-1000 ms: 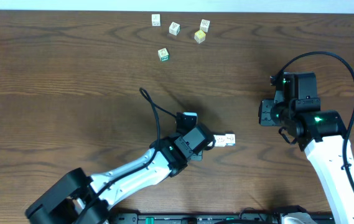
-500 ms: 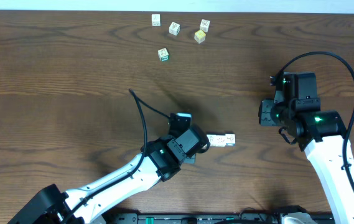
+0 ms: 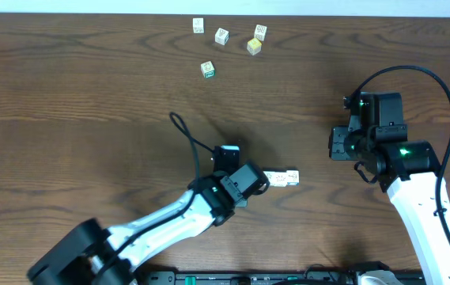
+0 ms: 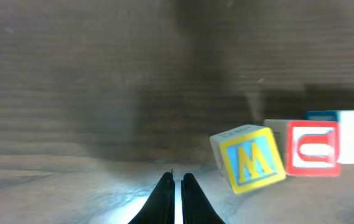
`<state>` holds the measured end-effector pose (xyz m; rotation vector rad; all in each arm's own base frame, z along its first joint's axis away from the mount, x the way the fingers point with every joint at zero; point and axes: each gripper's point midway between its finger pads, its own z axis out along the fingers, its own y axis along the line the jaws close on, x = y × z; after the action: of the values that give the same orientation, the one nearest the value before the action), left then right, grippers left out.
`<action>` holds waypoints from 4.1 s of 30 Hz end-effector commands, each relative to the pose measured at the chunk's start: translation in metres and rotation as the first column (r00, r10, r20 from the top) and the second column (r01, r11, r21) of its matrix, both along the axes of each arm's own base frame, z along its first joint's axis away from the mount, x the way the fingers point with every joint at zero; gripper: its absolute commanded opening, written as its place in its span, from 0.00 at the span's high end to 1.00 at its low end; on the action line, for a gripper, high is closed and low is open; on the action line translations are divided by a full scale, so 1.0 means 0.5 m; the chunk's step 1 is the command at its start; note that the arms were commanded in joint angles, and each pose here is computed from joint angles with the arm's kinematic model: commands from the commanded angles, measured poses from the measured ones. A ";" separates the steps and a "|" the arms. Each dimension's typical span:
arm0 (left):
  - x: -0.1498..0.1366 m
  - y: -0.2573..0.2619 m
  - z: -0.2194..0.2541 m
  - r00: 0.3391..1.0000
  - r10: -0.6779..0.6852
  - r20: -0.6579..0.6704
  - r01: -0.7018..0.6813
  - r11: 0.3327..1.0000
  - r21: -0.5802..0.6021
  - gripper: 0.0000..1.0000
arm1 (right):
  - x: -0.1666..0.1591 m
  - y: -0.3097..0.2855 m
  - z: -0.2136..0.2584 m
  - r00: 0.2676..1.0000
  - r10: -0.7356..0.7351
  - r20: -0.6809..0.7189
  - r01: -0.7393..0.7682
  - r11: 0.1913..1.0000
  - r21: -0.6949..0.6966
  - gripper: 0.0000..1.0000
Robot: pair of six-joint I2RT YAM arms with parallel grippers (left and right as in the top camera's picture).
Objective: Lift 5 blocks
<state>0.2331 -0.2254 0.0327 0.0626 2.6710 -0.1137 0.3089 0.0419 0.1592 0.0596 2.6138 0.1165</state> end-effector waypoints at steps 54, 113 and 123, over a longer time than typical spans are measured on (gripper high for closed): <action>0.025 -0.047 -0.006 0.999 0.031 0.035 -0.027 0.993 -0.114 0.93 | 0.008 -0.006 0.011 1.000 -0.027 0.011 0.027 1.000 0.014 0.67; 0.036 -0.014 -0.020 0.995 0.069 0.072 -0.067 0.997 -0.027 0.92 | 0.008 -0.006 0.011 1.000 -0.028 0.011 0.027 1.000 0.015 0.67; 0.029 -0.035 -0.035 0.998 0.054 0.033 -0.052 0.996 -0.067 0.93 | 0.008 -0.006 0.011 1.000 -0.028 0.011 0.027 1.000 0.015 0.67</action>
<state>0.2503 -0.2444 0.0211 -0.0223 2.6142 -0.1919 0.3089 0.0418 0.1592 0.0613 2.6137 0.1165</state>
